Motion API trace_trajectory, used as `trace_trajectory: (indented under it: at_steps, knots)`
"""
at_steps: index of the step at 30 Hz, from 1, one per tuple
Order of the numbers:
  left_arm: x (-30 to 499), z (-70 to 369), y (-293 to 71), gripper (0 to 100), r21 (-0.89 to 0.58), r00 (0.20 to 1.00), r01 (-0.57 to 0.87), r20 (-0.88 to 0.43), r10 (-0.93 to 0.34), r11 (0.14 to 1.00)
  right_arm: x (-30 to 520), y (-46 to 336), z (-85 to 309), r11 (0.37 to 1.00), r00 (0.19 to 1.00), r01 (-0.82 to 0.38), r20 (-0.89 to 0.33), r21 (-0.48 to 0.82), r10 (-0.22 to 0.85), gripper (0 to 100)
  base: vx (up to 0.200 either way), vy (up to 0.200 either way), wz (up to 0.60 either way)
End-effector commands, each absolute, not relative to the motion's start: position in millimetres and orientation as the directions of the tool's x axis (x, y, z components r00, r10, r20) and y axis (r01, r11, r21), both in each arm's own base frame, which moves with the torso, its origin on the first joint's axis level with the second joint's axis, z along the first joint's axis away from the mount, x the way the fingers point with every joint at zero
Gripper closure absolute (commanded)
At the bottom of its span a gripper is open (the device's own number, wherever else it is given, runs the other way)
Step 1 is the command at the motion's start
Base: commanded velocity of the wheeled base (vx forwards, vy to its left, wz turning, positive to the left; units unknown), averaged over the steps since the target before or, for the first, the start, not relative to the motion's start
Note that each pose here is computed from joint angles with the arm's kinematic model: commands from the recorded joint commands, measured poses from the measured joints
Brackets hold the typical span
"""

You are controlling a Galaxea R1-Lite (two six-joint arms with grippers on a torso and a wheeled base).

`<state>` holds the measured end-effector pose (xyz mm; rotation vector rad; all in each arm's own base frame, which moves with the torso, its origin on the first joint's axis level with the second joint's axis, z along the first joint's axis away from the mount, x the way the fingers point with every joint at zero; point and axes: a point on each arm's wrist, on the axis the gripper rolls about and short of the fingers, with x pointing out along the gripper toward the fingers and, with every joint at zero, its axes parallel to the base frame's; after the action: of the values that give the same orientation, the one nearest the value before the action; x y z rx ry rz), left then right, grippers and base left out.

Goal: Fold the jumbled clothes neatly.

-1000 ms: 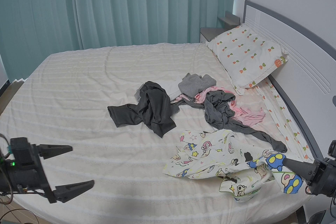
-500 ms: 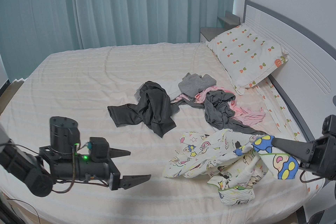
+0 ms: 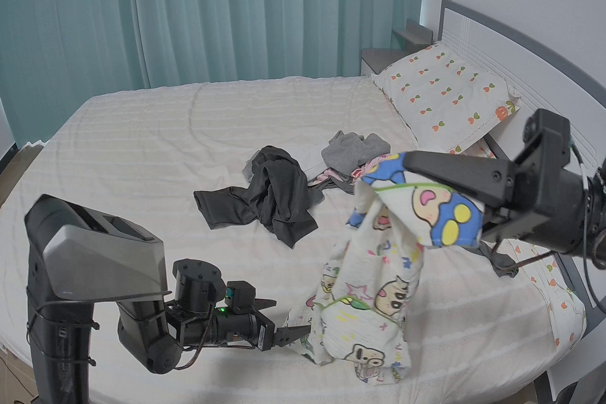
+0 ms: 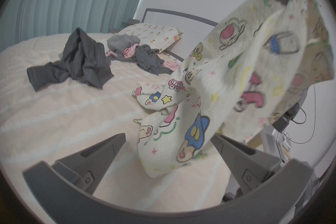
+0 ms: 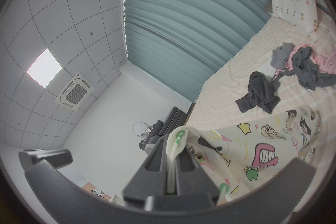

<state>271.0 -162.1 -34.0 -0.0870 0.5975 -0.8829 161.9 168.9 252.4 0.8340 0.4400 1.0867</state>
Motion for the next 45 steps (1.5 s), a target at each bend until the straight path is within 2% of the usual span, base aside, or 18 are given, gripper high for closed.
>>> trace_trajectory:
  at_steps: [1, 11, 13, 14, 16, 29, 34, 39, 43, 45]
  knots:
    - [278.4, -67.5, -163.4, 0, -0.325, 0.496, 0.667, -0.477, -0.726, 0.67, 179.9, 191.1, 241.8, 0.223, 0.398, -0.572, 0.03, 0.789, 0.917, 100, 0.0, 0.0, 0.0]
    - [269.3, -63.3, -158.7, 0, -0.377, 0.499, 0.646, -0.45, -0.741, 0.664, 187.3, 189.7, 237.8, 0.244, 0.419, -0.558, 0.016, 0.793, 0.908, 100, 0.0, 0.0, 0.0]
    - [259.9, -61.2, -153.5, 0, -0.391, 0.474, 0.647, -0.465, -0.748, 0.654, 193.4, 186.6, 237.5, 0.257, 0.437, -0.554, 0.014, 0.792, 0.899, 100, 0.0, 0.0, 0.0]
    - [251.2, -54.4, -149.9, 0, -0.417, 0.431, 0.664, -0.464, -0.774, 0.62, 199.2, 184.8, 243.1, 0.253, 0.448, -0.561, 0.033, 0.788, 0.894, 100, 0.0, 0.0, 0.0]
    - [245.7, -50.4, -148.1, 0, -0.436, 0.4, 0.675, -0.461, -0.792, 0.595, 204.4, 185.8, 243.2, 0.249, 0.442, -0.563, 0.032, 0.788, 0.896, 100, 0.0, 0.0, 0.0]
    - [240.5, -42.4, -151.2, 0, -0.441, 0.375, 0.698, -0.445, -0.813, 0.564, 238.3, 211.2, 239.5, 0.25, 0.441, -0.561, 0.029, 0.789, 0.897, 100, 0.0, 0.0, 0.0]
    - [237.3, -40.6, -157.3, 0, -0.435, 0.36, 0.716, -0.44, -0.822, 0.546, 243.0, 212.5, 250.3, 0.229, 0.446, -0.589, 0.076, 0.775, 0.892, 100, 0.0, 0.0, 0.0]
    - [245.7, -41.2, -163.1, 0, -0.402, 0.399, 0.721, -0.425, -0.812, 0.564, 242.4, 213.9, 252.9, 0.222, 0.441, -0.596, 0.084, 0.772, 0.893, 100, 0.0, 0.0, 0.0]
    - [264.1, -51.8, -171.7, 0, -0.345, 0.504, 0.681, -0.419, -0.755, 0.646, 241.6, 213.9, 252.1, 0.222, 0.44, -0.594, 0.081, 0.773, 0.894, 100, 0.0, 0.0, 0.0]
    - [266.5, -54.7, -172.9, 0, -0.34, 0.513, 0.676, -0.42, -0.749, 0.653, 241.6, 213.9, 252.1, 0.222, 0.44, -0.594, 0.081, 0.773, 0.894, 100, 0.0, 0.0, 0.0]
